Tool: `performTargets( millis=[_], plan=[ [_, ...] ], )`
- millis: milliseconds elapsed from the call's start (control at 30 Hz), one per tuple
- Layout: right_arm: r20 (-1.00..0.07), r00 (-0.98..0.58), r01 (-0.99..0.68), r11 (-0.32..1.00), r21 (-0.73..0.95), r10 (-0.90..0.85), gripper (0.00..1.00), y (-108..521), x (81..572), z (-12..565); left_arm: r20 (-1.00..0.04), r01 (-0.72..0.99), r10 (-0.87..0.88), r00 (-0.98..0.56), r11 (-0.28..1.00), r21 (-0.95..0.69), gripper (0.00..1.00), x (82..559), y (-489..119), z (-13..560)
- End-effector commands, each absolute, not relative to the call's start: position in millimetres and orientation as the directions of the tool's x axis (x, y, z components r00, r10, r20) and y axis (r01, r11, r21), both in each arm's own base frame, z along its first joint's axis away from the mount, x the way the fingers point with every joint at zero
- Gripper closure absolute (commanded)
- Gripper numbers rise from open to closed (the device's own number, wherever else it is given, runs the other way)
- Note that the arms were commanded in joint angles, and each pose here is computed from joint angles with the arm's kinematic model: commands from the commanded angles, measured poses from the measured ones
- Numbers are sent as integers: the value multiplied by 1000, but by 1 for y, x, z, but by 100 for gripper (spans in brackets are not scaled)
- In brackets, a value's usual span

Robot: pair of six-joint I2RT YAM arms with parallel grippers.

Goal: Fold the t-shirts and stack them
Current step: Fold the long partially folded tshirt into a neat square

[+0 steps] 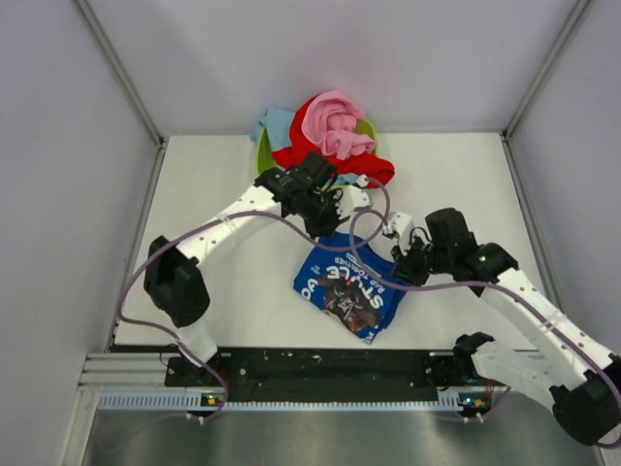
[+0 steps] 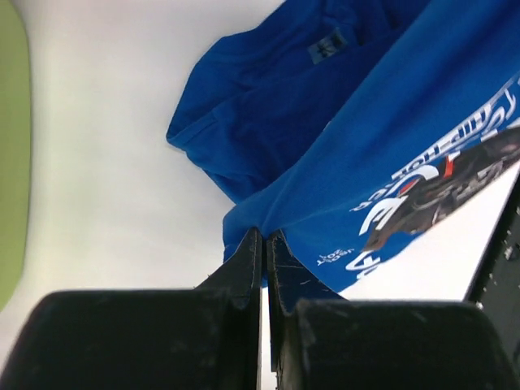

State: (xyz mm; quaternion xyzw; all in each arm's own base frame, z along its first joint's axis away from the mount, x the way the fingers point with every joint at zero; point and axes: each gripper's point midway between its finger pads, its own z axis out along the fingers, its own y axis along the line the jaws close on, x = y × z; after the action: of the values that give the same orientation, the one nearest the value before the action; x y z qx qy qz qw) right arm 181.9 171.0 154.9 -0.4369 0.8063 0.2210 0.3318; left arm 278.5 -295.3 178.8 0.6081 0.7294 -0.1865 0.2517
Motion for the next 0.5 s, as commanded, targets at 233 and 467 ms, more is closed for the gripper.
performTargets(
  millis=[233,467],
  plan=[
    [-687,-661,-574,793,205,-301,100,137,248,114,-587,939,781,-213,330,99,100,372,-330,140],
    [-618,-760,-407,890,206,-204,100,113,270,78,-577,934,791,-203,334,129,100,397,-344,109]
  ],
)
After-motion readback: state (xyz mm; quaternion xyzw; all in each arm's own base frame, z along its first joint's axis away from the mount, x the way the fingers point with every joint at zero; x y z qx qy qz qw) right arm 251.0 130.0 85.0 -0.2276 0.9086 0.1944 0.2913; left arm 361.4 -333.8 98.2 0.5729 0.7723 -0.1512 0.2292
